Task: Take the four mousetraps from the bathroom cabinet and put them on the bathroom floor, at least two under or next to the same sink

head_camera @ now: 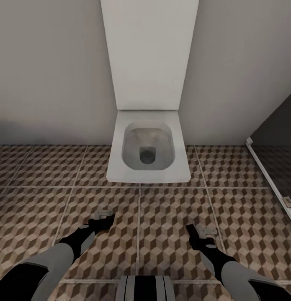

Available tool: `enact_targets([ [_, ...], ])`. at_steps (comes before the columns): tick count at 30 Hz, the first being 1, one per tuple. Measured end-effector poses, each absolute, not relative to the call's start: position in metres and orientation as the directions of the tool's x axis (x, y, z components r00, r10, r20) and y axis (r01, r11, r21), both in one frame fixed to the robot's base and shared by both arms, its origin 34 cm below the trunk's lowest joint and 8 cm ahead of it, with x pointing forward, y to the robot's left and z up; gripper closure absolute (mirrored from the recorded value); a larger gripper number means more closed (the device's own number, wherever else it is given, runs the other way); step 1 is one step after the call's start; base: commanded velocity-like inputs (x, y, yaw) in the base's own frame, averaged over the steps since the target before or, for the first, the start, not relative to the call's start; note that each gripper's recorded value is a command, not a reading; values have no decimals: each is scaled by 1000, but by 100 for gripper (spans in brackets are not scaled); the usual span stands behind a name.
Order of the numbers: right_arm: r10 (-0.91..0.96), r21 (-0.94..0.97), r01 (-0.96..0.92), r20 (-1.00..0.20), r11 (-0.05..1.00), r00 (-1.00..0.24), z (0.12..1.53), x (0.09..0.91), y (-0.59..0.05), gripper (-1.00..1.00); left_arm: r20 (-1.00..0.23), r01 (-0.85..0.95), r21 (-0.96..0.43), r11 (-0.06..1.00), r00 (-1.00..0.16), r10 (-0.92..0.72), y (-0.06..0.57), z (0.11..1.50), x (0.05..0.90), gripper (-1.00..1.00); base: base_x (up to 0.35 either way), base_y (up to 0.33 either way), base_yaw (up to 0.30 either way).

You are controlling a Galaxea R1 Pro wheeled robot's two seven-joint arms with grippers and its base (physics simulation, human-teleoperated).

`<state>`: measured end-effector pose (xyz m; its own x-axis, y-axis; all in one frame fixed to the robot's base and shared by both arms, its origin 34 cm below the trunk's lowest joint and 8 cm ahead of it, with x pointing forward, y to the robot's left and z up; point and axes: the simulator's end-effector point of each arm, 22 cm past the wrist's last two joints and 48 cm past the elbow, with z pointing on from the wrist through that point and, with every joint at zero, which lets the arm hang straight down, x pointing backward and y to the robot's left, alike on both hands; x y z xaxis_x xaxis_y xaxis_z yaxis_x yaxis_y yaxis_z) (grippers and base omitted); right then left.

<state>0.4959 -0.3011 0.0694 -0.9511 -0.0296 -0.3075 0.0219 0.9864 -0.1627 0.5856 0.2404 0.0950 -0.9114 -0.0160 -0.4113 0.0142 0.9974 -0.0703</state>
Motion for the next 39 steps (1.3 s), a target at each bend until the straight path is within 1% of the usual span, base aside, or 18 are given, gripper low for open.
enact_targets([
  [8, -30, -164, 17, -276, 986, -961, 55, 482, -301, 100, -382, 12, -71, 997, -924, -16, 240, 78, 573, 100, 0, 0, 0],
  [27, -30, -164, 17, -277, 986, -961, 55, 482, -302, 100, -383, 12, -71, 997, -924, -16, 240, 78, 573, 100, 0, 0, 0],
  [35, -29, -164, 18, -281, 986, -959, 56, 483, -302, 100, -383, 12, -71, 997, -924, -16, 240, 78, 573, 100, 0, 0, 0],
  [39, -30, -162, 22, -313, 987, -949, 58, 490, -301, 100, -383, 10, -70, 997, -924, -17, 241, 78, 573, 100, 0, 0, 0],
])
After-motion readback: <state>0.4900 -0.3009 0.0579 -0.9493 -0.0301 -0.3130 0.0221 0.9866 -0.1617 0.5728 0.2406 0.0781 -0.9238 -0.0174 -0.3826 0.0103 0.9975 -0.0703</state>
